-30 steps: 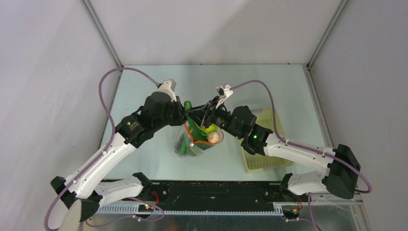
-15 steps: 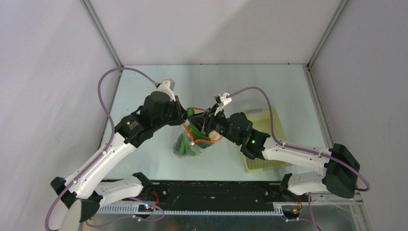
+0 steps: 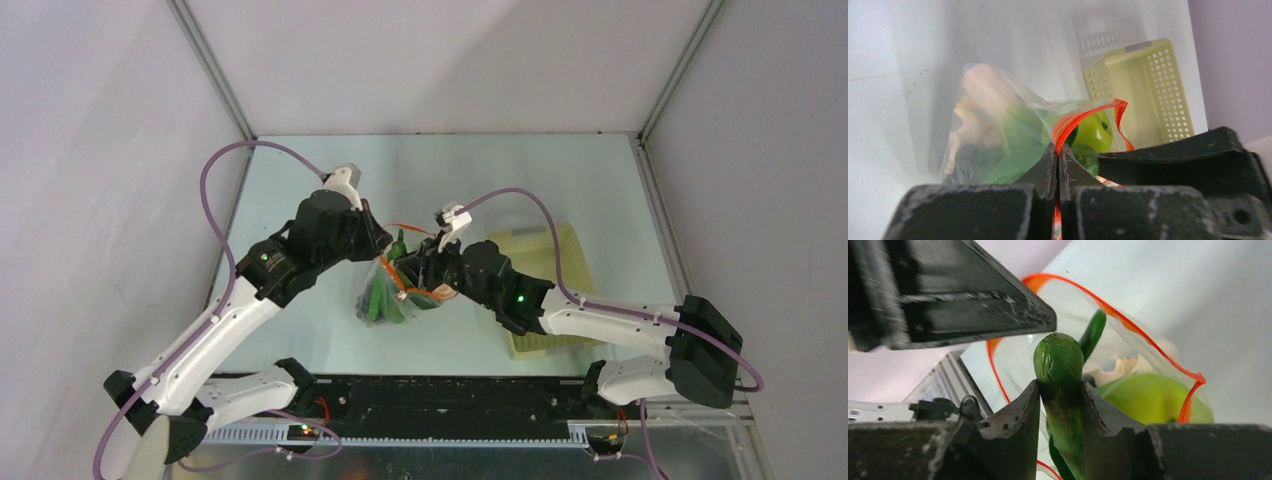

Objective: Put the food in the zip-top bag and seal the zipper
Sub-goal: Place the fake vegetable in the zipper food storage bag.

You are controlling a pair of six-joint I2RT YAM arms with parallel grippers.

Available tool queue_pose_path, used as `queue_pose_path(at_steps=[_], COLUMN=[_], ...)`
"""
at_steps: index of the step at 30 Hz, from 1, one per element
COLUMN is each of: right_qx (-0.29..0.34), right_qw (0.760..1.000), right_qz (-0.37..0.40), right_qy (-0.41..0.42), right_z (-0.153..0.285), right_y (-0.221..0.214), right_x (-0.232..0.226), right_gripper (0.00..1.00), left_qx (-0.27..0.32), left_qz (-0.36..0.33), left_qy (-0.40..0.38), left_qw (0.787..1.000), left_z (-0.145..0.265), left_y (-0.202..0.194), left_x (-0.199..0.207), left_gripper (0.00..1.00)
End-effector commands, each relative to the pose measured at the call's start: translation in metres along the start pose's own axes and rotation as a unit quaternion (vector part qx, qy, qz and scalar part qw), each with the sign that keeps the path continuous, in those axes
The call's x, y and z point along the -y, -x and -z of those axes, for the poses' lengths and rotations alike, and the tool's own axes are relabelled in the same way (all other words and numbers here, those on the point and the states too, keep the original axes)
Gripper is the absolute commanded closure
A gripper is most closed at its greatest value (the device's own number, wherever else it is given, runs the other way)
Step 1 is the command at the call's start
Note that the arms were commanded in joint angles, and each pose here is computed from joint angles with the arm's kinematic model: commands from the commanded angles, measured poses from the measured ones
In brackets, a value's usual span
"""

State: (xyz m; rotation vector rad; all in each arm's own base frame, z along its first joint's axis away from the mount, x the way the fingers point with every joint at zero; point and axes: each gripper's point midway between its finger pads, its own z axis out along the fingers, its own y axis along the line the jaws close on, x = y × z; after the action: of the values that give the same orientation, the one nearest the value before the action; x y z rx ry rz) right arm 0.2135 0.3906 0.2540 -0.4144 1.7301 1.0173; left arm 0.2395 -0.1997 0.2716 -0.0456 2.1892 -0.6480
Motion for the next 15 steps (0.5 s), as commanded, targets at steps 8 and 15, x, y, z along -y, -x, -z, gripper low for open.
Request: queue_pose_path(at_steps=[8, 15], right_qx=[-0.074, -0.074], right_qw=[0.994, 0.993], right_qz=[-0.012, -0.019], right_qy=[-0.085, -0.093], right_z=[-0.017, -0.018], right_y=[-0.033, -0.021], right_x=[0.020, 0.012], right_gripper=[1.00, 0.79], left_qx=[0.043, 0.039], left_qz=[0.019, 0.019], left_qy=[-0.070, -0.069], left_qw=[0.996, 0.997], left_z=[0.011, 0.009], left_y=[0.022, 0.021], left_x=[0.029, 0.028], left_gripper=[1.00, 1.00])
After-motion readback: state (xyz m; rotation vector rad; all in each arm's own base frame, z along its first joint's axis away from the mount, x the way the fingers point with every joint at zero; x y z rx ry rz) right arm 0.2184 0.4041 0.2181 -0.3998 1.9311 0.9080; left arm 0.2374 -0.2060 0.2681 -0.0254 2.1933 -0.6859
